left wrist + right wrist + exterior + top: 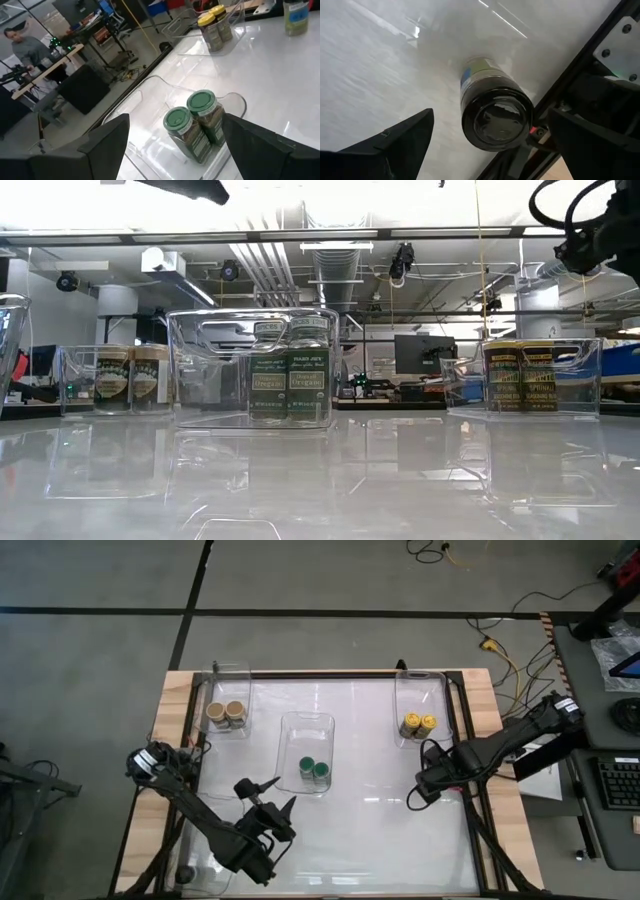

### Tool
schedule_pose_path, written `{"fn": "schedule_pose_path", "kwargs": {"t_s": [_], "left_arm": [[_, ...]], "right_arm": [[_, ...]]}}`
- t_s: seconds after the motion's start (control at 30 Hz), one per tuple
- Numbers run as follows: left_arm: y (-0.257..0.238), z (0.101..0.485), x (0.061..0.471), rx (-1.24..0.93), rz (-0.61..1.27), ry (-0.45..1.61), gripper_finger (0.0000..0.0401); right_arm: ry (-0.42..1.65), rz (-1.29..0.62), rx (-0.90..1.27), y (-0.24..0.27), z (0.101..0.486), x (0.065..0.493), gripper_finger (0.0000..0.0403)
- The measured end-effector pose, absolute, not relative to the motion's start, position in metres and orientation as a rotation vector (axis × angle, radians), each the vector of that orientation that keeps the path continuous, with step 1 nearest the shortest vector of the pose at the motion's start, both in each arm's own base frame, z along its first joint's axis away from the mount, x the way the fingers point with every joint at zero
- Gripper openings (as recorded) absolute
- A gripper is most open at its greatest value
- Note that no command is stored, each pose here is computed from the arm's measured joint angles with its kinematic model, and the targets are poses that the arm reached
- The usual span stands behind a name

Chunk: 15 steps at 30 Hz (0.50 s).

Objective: Sort spices by type
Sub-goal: Put the black seasoning bottle into the bottom left transparent bin

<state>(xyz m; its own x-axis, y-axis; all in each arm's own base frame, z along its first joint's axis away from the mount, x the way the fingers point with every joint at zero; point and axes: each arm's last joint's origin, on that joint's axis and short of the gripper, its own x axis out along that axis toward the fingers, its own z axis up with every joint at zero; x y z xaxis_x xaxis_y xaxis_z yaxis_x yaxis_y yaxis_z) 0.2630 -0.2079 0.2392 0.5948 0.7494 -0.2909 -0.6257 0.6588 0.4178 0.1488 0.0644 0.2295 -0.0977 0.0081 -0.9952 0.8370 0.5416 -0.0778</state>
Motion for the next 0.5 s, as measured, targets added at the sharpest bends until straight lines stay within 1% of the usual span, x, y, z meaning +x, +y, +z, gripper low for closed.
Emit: {"fn": "schedule_pose_path", "kwargs": {"t_s": [0.1,0.2,0.5], "left_arm": [[-0.207,0.235,0.263,0.287,0.812,0.470,0.0300],[-0.206,0.230,0.262,0.286,0.812,0.470,0.0300],[-0.207,0.224,0.262,0.261,0.810,0.484,0.0300]], "right_arm": [[1.536,-0.819,0.762,0.065,0.228,0.150,0.0376],[1.545,-0.822,0.782,0.066,0.227,0.151,0.0356],[1.524,-0.828,0.800,0.067,0.226,0.153,0.0243]]}}
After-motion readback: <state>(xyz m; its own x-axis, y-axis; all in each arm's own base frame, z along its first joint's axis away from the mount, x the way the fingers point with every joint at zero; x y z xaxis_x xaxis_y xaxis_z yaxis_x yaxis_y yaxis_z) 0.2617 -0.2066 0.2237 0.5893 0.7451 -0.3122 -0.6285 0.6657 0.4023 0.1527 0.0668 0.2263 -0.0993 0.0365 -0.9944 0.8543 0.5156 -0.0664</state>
